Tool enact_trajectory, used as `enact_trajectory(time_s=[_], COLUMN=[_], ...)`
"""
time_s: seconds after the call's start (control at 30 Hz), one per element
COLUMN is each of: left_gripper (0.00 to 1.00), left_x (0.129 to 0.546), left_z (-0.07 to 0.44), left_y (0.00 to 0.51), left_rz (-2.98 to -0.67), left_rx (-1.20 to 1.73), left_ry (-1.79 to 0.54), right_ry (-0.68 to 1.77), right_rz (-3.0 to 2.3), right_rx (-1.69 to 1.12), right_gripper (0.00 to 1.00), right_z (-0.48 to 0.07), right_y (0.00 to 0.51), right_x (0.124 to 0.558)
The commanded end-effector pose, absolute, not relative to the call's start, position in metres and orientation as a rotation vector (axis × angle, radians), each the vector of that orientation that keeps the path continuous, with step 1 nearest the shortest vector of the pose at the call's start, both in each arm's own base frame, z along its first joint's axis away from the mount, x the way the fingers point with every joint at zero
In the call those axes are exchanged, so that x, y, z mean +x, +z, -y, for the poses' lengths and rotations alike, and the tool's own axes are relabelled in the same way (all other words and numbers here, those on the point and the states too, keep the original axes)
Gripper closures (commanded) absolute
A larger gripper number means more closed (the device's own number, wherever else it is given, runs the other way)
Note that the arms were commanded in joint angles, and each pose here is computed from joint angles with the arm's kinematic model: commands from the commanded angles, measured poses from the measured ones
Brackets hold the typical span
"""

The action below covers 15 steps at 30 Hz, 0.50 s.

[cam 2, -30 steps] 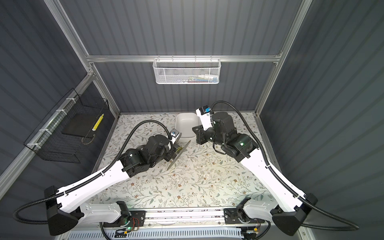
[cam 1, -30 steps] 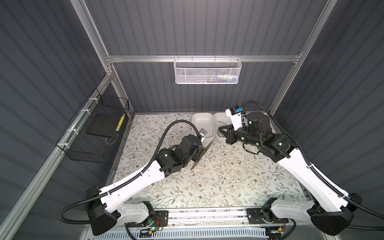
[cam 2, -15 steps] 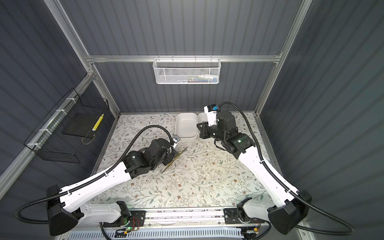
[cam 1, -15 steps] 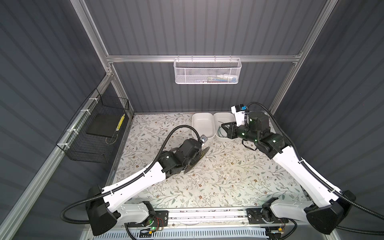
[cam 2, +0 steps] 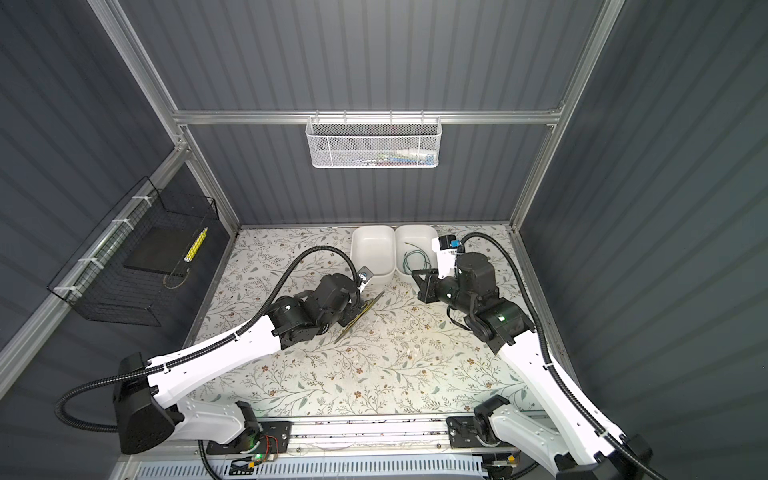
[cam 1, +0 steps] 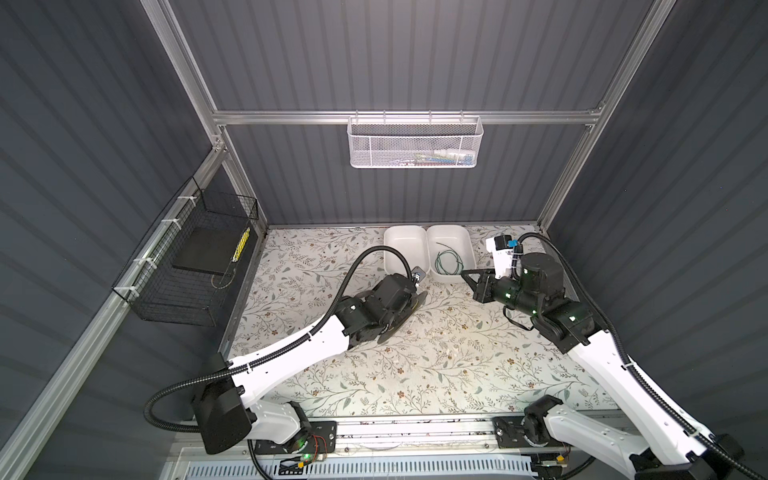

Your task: Wrap the cables

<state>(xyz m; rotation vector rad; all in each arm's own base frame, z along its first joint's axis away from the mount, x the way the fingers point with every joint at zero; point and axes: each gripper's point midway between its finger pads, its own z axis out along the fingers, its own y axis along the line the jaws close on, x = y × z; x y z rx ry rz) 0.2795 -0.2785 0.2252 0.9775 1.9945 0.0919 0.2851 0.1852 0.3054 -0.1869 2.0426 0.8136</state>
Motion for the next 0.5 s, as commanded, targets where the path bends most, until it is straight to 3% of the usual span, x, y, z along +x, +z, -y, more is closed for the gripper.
enact_trajectory(time_s=[0.0,0.27,0.47], left_gripper=[1.00,1.00,1.00], left_x=[0.275,0.255,0.238], left_z=[0.290,0.313,0.335], left_y=[0.217,0.197,0.179], left_rz=[-1.992,-1.946,-1.797], left_rx=[0.951,1.012,1.140], left_ry=[0.049,0.079,0.300], right_ry=[0.855,0.869,0.875], right_rz=[-2.027,-2.027,-2.035], right_rx=[-0.189,-0.178,-0.149], right_gripper=[1.00,1.00,1.00], right_z=[-0.186,-0.181,-0.175], right_y=[0.310,0.304,0.293], right_x=[0.279,0.268,0.257])
